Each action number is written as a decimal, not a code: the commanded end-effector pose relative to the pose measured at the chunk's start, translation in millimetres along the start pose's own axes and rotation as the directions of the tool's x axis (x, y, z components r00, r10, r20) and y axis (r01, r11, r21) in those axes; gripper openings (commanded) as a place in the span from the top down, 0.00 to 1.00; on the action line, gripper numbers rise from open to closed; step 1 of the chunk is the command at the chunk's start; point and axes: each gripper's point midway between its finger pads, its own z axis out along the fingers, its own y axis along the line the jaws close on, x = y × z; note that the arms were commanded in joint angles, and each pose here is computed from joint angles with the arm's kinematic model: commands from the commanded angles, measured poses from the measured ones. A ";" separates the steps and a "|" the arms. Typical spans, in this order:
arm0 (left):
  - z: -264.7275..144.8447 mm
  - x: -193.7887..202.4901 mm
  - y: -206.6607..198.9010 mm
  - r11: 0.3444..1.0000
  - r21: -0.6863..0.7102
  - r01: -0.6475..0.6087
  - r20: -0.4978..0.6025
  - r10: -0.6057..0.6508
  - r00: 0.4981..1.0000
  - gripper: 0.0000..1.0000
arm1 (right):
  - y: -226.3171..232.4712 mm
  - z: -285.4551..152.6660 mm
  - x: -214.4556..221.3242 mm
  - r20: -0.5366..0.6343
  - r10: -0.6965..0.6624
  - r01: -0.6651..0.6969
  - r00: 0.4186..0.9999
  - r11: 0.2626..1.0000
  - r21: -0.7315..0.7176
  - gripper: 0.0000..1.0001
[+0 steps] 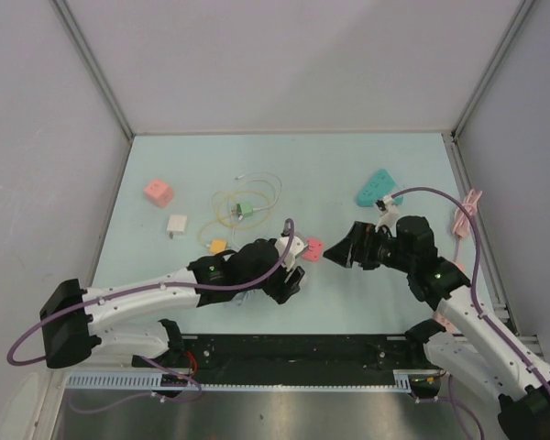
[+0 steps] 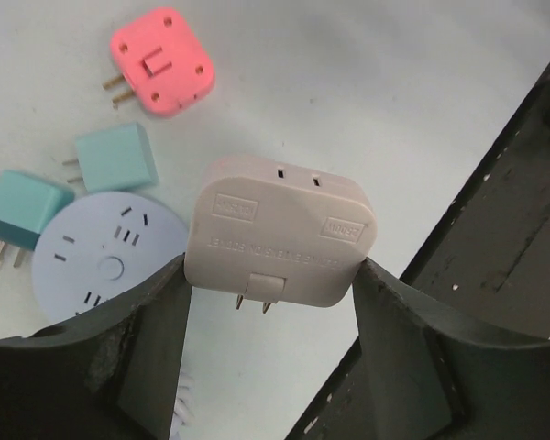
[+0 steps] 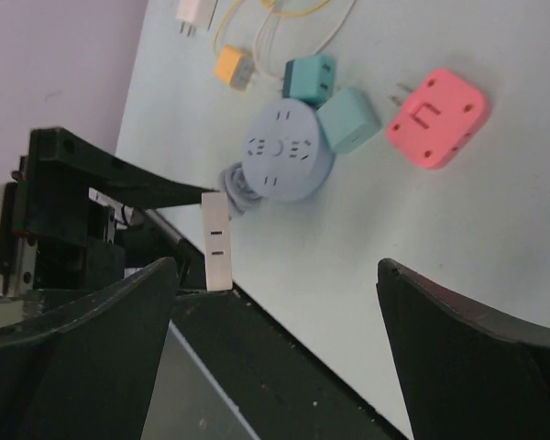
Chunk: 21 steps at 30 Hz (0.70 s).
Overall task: Insert the plug
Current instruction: Pick up the plug from the center of the board.
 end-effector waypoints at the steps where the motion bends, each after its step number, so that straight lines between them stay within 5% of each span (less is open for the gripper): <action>1: -9.2 -44.0 -4.1 1.000 0.017 0.017 0.187 -0.020 0.982 0.72 | 30.6 14.7 7.1 -0.045 0.037 -0.042 0.998 0.994 -0.102 0.07; 21: -3.3 -48.3 -9.6 1.000 0.023 0.015 0.171 -0.019 0.985 0.70 | 62.4 57.9 36.3 -0.071 0.030 -0.039 0.997 0.992 -0.121 0.29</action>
